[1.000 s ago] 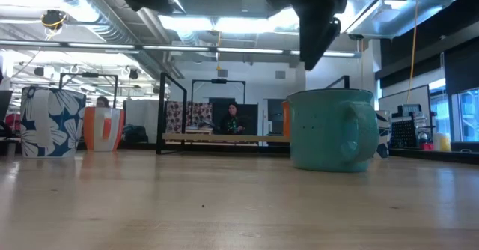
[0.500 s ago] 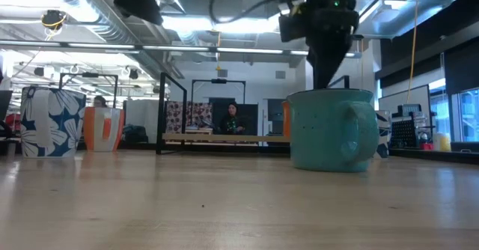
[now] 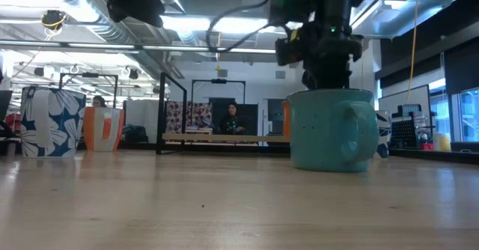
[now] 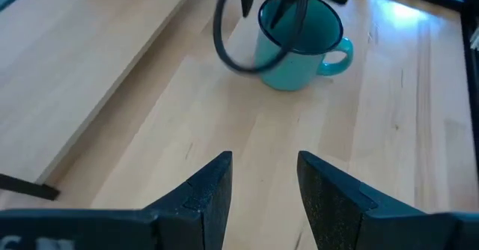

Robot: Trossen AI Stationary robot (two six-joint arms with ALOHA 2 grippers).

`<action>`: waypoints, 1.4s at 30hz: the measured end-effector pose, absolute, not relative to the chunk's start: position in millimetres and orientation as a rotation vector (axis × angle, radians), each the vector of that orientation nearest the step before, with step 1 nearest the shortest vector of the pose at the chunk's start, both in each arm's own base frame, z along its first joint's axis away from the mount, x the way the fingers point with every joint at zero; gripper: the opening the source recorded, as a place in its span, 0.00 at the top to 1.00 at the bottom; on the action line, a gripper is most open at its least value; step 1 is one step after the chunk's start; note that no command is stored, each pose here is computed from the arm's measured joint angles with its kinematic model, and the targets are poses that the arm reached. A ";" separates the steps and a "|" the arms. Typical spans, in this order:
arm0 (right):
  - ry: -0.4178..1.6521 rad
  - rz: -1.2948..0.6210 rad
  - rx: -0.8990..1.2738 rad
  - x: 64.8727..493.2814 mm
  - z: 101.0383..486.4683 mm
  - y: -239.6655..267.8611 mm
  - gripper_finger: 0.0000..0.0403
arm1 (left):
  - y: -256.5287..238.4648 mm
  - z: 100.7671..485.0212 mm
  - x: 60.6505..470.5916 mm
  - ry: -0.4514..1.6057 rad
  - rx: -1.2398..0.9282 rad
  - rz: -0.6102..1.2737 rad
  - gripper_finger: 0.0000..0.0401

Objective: Place coffee mugs
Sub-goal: Put the green mug on the shelf

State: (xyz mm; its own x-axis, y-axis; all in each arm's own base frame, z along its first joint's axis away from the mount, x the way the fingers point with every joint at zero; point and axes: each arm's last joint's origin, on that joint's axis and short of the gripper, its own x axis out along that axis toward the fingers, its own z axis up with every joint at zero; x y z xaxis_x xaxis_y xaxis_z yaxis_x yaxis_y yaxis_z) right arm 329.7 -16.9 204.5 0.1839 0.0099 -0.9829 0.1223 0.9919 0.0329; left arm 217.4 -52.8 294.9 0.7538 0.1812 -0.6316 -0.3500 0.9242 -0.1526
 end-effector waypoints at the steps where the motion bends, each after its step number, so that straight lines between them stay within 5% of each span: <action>1: 1.387 -0.079 0.112 331.4 201.4 -17.0 0.56 | -52.7 294.8 217.4 0.657 -0.270 0.295 0.63; 5: 1.419 -0.057 0.086 331.3 196.6 -16.9 0.64 | -52.9 295.5 218.0 0.650 -0.275 0.291 0.63; 12: 1.405 0.004 0.126 331.4 200.3 -15.5 0.96 | -50.9 308.7 206.2 0.606 -0.265 0.212 0.63; 17: 1.409 -0.005 0.098 334.5 214.5 -15.2 0.96 | -45.3 323.7 187.6 0.539 -0.279 0.193 0.63; 26: 1.210 -0.110 0.052 352.6 301.1 -34.3 0.98 | -37.2 339.8 163.9 0.446 -0.271 0.201 0.63; 35: 1.043 -0.370 -0.002 353.1 355.0 -98.7 0.99 | -36.1 339.1 161.6 0.457 -0.240 0.212 0.63; 42: 1.055 -0.453 0.049 359.6 359.2 -159.3 0.99 | -35.7 339.0 161.8 0.456 -0.200 0.220 0.63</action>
State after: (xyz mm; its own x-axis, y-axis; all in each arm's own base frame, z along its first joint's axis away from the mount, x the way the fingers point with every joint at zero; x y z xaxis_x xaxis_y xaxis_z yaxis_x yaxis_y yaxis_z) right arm 359.6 -159.3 359.2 0.4107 -0.3366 -0.8474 0.3824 0.9073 -0.1751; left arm 161.8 -35.7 339.0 0.8748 0.1650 -0.4555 -0.2540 0.9568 -0.1413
